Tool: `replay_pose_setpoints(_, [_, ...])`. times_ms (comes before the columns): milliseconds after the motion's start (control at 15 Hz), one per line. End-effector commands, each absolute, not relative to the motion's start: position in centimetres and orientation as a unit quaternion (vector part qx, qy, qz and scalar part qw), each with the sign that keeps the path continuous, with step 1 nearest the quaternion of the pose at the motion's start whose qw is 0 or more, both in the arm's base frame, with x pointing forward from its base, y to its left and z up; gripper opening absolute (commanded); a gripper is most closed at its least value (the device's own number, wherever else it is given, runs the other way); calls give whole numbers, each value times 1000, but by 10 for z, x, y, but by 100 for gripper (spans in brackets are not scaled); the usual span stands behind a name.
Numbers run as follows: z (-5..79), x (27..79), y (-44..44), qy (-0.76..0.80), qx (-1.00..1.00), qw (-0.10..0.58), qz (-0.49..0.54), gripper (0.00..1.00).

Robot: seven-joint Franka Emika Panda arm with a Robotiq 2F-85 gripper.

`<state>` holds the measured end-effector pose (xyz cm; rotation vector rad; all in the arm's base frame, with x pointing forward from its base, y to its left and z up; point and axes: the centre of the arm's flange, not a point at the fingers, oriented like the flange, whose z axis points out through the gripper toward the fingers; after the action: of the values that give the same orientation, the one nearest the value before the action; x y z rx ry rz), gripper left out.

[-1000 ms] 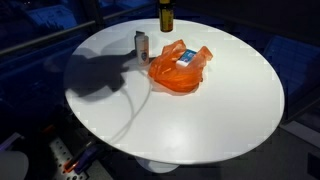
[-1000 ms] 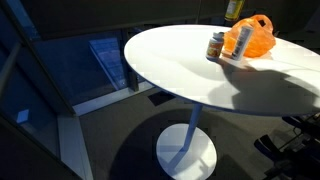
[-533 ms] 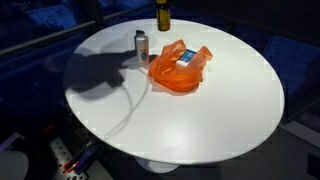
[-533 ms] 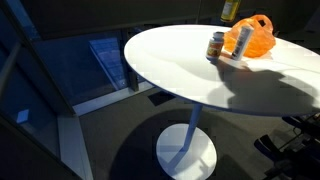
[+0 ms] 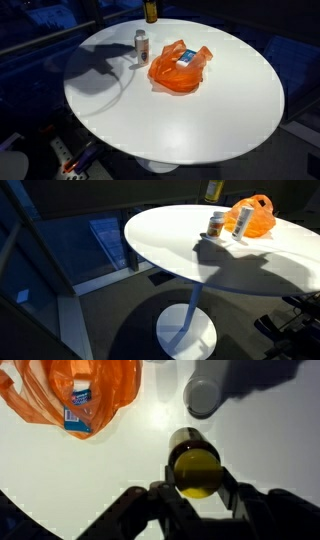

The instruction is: Remove the bottle with a yellow cap from the plastic bag and put it on the table

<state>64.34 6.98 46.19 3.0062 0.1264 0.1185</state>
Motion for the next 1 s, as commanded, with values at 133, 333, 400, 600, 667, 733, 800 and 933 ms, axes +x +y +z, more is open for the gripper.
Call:
replay_pose_setpoints(133, [461, 634, 91, 107, 993, 34, 33, 20])
replay_pose_setpoints(333, [449, 628, 103, 135, 990, 22, 21, 20])
replay_pose_setpoints(400, [445, 626, 106, 141, 990, 20, 16, 20])
replay_pose_setpoints(600, [425, 621, 113, 155, 988, 23, -3, 20])
replay_pose_setpoints(667, [418, 620, 115, 158, 987, 25, -9, 20])
replay_pose_setpoints(733, [411, 618, 118, 161, 987, 25, -15, 20])
replay_pose_setpoints(800, [405, 616, 120, 164, 986, 25, -20, 20])
replay_pose_setpoints(933, [393, 614, 125, 170, 985, 26, -29, 20])
